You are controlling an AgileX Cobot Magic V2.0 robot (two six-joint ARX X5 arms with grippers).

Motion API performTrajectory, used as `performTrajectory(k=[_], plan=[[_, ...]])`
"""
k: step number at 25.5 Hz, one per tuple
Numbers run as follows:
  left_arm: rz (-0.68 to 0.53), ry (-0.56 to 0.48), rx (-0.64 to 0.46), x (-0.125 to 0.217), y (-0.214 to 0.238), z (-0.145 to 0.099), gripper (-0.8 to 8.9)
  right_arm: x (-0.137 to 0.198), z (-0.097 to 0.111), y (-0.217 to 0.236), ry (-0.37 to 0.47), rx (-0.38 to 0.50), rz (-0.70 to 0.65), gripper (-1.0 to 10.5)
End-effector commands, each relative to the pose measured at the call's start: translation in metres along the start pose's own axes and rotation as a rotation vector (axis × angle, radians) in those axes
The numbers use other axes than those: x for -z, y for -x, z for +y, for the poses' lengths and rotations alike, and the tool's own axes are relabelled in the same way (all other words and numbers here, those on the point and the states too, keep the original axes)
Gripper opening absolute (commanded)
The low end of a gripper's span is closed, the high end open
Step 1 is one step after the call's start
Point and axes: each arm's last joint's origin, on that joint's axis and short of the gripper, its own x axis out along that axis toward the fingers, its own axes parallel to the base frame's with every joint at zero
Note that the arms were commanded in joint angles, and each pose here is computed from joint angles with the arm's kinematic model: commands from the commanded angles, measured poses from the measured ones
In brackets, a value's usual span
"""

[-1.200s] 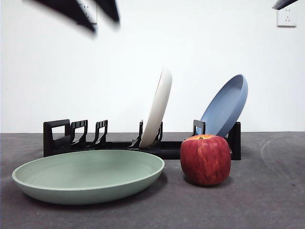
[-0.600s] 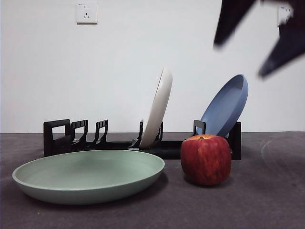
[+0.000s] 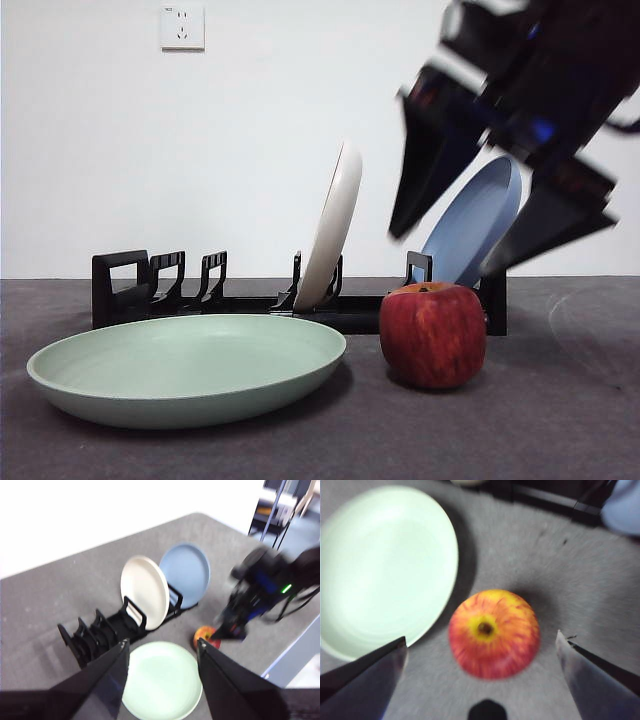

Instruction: Take the green plate from the plate rack,put the plate on the table,take the apple from the table,put the apple in the plate

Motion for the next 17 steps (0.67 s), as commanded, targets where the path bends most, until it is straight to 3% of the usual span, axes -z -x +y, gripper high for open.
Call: performTrajectory(k=[1, 11, 17], plan=[[-0.011, -0.008, -0.001, 0.000, 0.003, 0.001, 2.25, 0.002, 0.002, -0.016, 0.002, 0.028, 0.029, 5.0], [-0.005, -0.009, -0.001, -0.001, 0.001, 0.000, 2.25, 0.011, 0.010, -0.049, 0.036, 0.107, 0.102, 4.7], [-0.005, -0.009, -0.001, -0.001, 0.001, 0.000, 2.25, 0.004, 0.012, -0.046, 0.037, 0.119, 0.093, 0.7]])
